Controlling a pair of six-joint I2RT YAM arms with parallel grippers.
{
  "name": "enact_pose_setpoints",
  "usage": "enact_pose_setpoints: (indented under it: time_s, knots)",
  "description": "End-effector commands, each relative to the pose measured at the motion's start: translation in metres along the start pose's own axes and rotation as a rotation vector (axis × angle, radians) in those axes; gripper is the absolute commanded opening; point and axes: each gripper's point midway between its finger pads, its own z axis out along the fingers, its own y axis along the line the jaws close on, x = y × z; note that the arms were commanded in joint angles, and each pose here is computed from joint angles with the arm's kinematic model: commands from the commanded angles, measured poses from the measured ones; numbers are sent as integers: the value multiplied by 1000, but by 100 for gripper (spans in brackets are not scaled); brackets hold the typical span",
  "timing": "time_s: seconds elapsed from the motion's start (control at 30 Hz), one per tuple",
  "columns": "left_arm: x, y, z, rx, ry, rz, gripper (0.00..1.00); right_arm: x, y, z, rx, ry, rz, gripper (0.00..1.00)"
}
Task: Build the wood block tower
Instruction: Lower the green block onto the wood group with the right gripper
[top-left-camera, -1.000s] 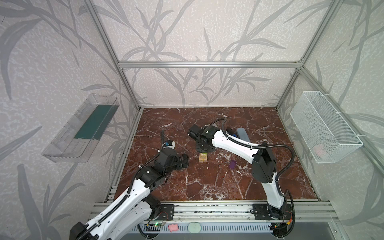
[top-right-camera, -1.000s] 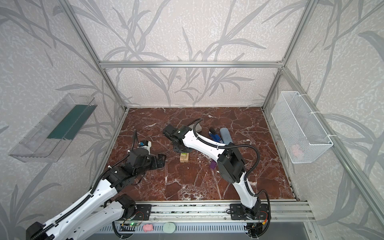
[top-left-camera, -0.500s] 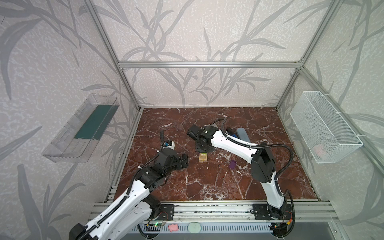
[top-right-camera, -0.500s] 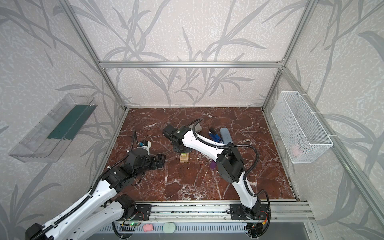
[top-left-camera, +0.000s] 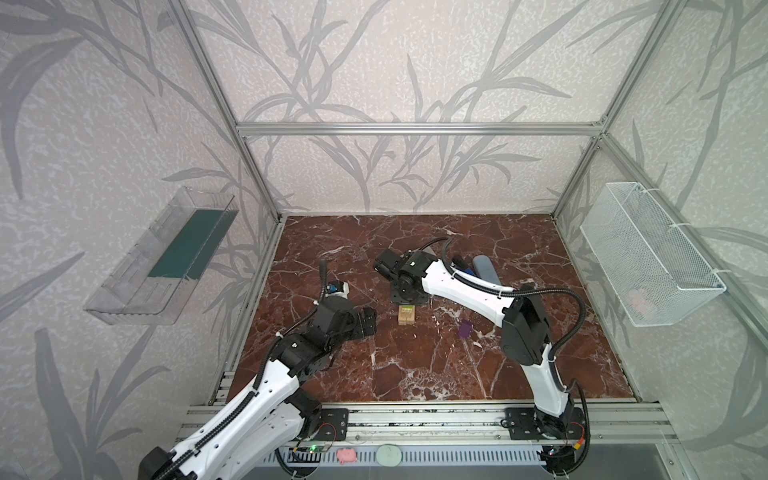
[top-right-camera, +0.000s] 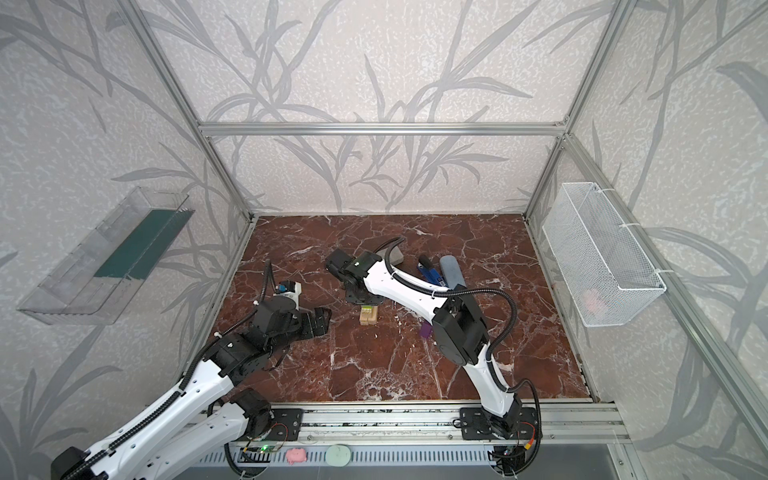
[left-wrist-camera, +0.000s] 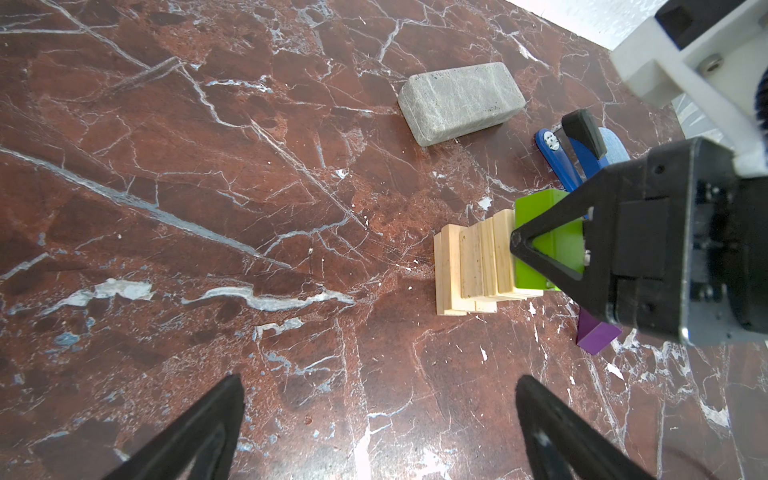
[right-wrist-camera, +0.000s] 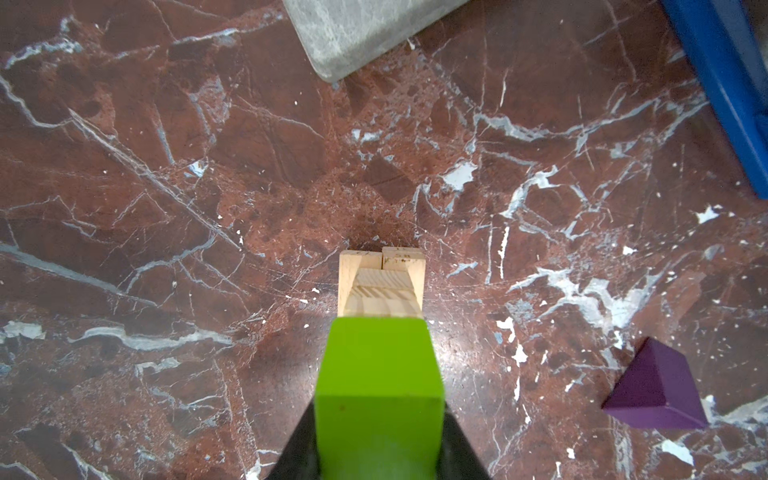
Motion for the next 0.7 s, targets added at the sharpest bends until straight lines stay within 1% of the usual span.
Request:
enact_pose_setpoints:
  time_s: [0.0, 0.37, 0.47, 0.67]
  knots:
    - [0, 5, 0, -19, -8, -3, 100, 2, 3, 1, 6, 9, 5, 33]
    - [0, 4, 1, -11, -8, -8, 99, 4, 2, 3, 10, 17, 10, 48]
    - [0, 4, 0, -12, -9, -9, 100, 5, 1, 4, 13, 19, 15, 49]
    - [-1, 3, 1, -8, -10, -11, 99, 4, 0, 4, 21, 12, 20, 46]
